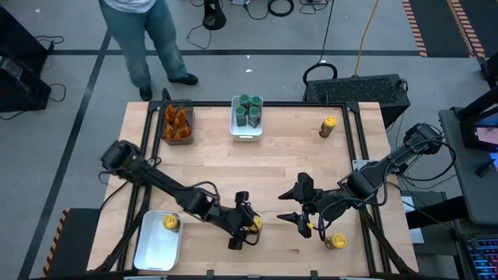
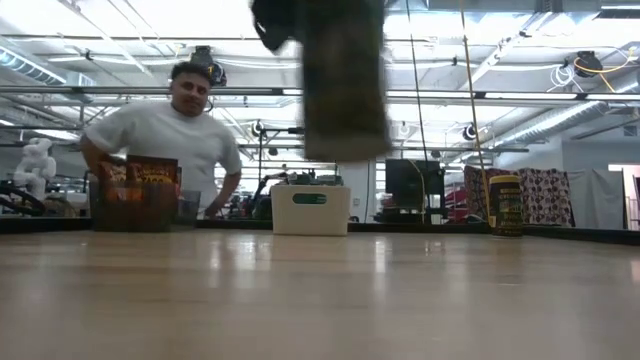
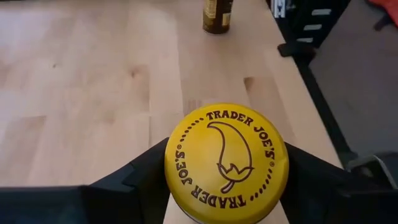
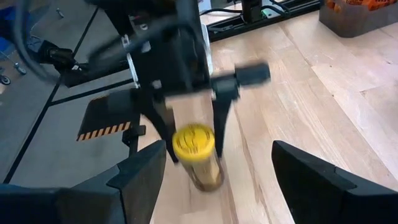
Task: Sort spices by type
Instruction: Put the bottom left yellow seasoning bottle into the bottom white bin
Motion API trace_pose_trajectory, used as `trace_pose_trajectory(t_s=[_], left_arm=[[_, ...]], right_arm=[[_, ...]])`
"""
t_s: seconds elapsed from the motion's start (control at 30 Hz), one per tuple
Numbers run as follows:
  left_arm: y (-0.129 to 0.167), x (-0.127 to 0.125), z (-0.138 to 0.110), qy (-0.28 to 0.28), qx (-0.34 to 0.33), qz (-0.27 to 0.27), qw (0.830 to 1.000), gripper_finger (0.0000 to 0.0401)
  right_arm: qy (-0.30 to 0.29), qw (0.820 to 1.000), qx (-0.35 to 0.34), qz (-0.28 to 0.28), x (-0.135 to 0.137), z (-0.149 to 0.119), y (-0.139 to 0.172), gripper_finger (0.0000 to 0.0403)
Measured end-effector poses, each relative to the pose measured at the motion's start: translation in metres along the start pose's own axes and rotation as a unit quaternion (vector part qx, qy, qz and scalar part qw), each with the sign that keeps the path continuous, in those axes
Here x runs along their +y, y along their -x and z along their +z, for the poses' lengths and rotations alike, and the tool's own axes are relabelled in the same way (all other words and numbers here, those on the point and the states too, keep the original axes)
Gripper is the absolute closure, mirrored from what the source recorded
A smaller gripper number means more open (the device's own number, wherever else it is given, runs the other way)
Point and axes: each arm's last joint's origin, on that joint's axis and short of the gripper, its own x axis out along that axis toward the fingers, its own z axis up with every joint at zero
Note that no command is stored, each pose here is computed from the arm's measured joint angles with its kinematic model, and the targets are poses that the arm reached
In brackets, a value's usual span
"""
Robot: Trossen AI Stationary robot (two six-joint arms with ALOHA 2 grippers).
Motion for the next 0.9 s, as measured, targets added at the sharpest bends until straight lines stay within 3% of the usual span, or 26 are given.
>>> trace_pose_trajectory(t_s=[0.27,0.53,0.7,0.9], left_arm=[[0.095,-0.008,0.017,-0.009,0.016,-0.022,1.000,0.0156],[0.187,-0.021,-0.005,0.029,0.081,-0.038,0.996,0.0154],[0.218,-0.036,-0.026,0.024,0.137,-0.065,0.988,0.0154],[0.239,-0.055,-0.048,-0.031,0.194,-0.103,0.975,0.0153]], right_arm=[[-0.011,1.000,-0.010,-0.002,-0.002,0.003,-0.002,0.0129],[-0.027,0.999,-0.034,0.015,0.001,0.009,-0.001,0.0129],[-0.046,0.998,-0.047,0.009,0.001,0.010,-0.001,0.0129],[-0.069,0.994,-0.085,-0.004,0.002,0.015,-0.001,0.0129]])
